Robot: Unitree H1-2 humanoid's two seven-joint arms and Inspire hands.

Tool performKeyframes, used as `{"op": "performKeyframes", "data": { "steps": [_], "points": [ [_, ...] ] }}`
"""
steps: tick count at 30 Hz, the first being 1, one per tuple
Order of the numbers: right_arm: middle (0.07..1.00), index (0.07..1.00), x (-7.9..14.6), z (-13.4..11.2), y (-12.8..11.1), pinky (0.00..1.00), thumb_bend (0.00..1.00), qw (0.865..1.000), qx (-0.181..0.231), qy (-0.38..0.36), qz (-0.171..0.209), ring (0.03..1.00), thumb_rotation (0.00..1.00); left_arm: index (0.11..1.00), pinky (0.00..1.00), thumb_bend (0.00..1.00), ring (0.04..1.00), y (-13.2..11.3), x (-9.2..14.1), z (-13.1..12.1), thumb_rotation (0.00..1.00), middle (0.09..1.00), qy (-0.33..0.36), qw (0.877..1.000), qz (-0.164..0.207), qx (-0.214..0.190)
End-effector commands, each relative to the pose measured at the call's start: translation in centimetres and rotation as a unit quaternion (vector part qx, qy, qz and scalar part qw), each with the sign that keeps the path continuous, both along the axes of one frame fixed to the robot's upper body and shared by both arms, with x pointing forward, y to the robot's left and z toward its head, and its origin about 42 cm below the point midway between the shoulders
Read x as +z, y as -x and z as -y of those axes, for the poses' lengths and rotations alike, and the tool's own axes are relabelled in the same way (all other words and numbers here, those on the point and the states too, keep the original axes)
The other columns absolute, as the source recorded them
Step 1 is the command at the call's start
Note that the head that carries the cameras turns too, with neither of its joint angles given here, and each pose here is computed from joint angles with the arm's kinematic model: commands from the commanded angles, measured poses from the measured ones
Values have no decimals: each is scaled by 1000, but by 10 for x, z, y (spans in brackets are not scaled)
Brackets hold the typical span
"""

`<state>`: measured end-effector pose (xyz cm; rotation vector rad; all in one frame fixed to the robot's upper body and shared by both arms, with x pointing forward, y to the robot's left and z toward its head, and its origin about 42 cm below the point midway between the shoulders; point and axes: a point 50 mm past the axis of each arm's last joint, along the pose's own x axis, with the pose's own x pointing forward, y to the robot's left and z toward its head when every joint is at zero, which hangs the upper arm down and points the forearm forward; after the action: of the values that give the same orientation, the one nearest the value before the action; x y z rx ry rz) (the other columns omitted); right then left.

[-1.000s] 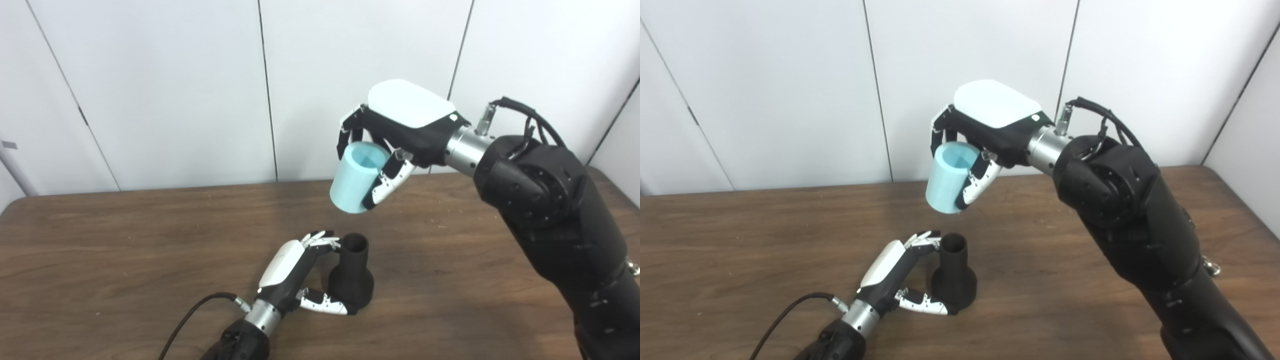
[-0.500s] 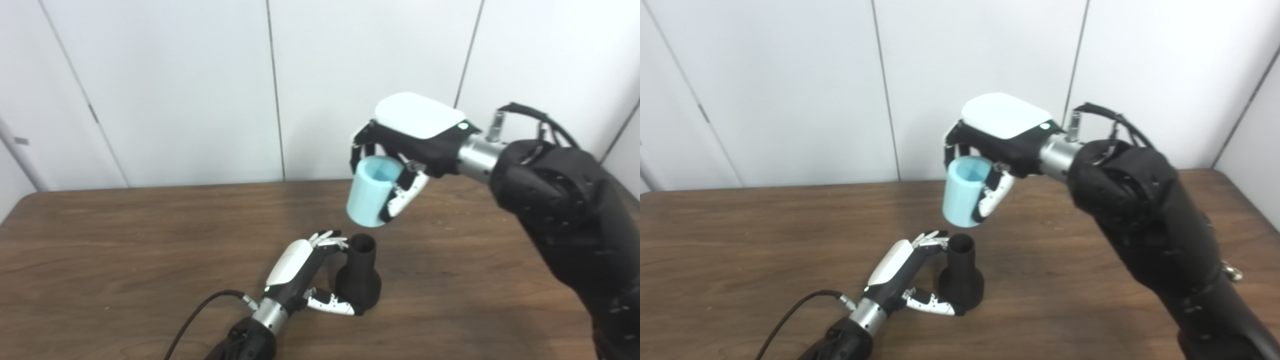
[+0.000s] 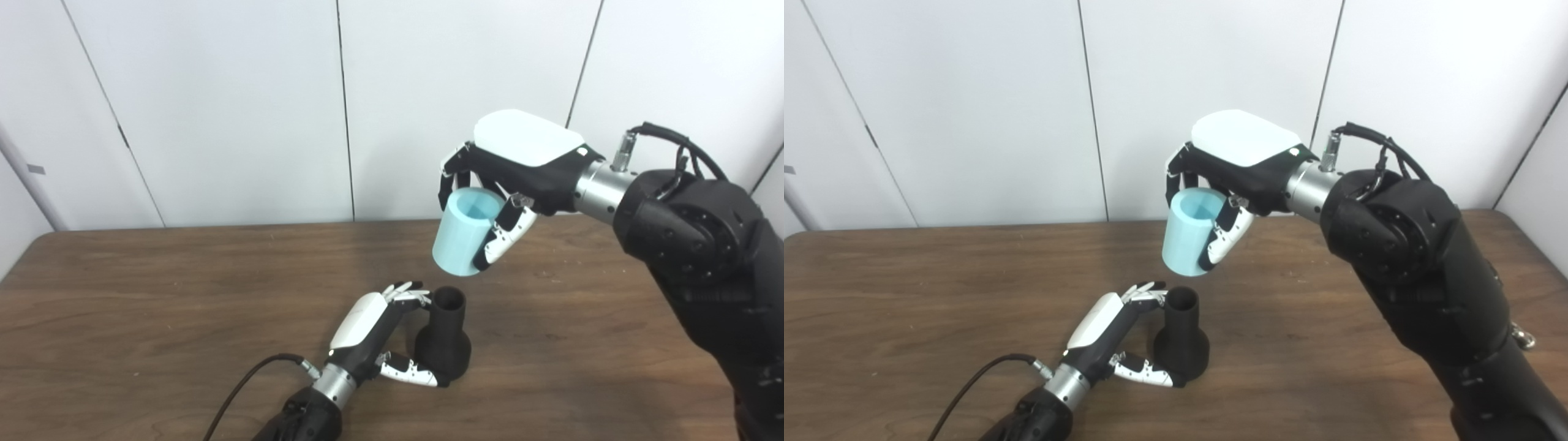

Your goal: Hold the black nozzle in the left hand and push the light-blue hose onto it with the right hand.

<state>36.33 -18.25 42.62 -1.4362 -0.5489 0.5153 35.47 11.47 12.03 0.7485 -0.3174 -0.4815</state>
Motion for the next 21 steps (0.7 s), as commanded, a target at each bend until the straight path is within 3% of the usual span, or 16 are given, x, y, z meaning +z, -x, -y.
{"op": "performKeyframes", "data": {
  "steps": [1, 5, 8, 21],
  "points": [
    [397, 509, 26, 1, 6, 157, 523, 999, 10, -5, 50, 239, 0, 482, 1000, 521, 940, 39, -67, -14, 74, 798, -60, 992, -114, 16],
    [467, 482, 23, 0, 4, 136, 530, 999, 10, -2, 46, 219, 0, 482, 1000, 521, 940, 40, -66, -15, 74, 798, -61, 991, -114, 17],
    [403, 504, 22, -1, 5, 142, 524, 999, 10, 2, 44, 231, 0, 482, 1000, 521, 940, 40, -65, -16, 74, 798, -62, 991, -115, 17],
    [423, 515, 14, -8, 7, 223, 525, 999, 17, 23, 30, 303, 0, 482, 1000, 521, 940, 41, -65, -17, 73, 798, -65, 991, -115, 17]
  ]
}}
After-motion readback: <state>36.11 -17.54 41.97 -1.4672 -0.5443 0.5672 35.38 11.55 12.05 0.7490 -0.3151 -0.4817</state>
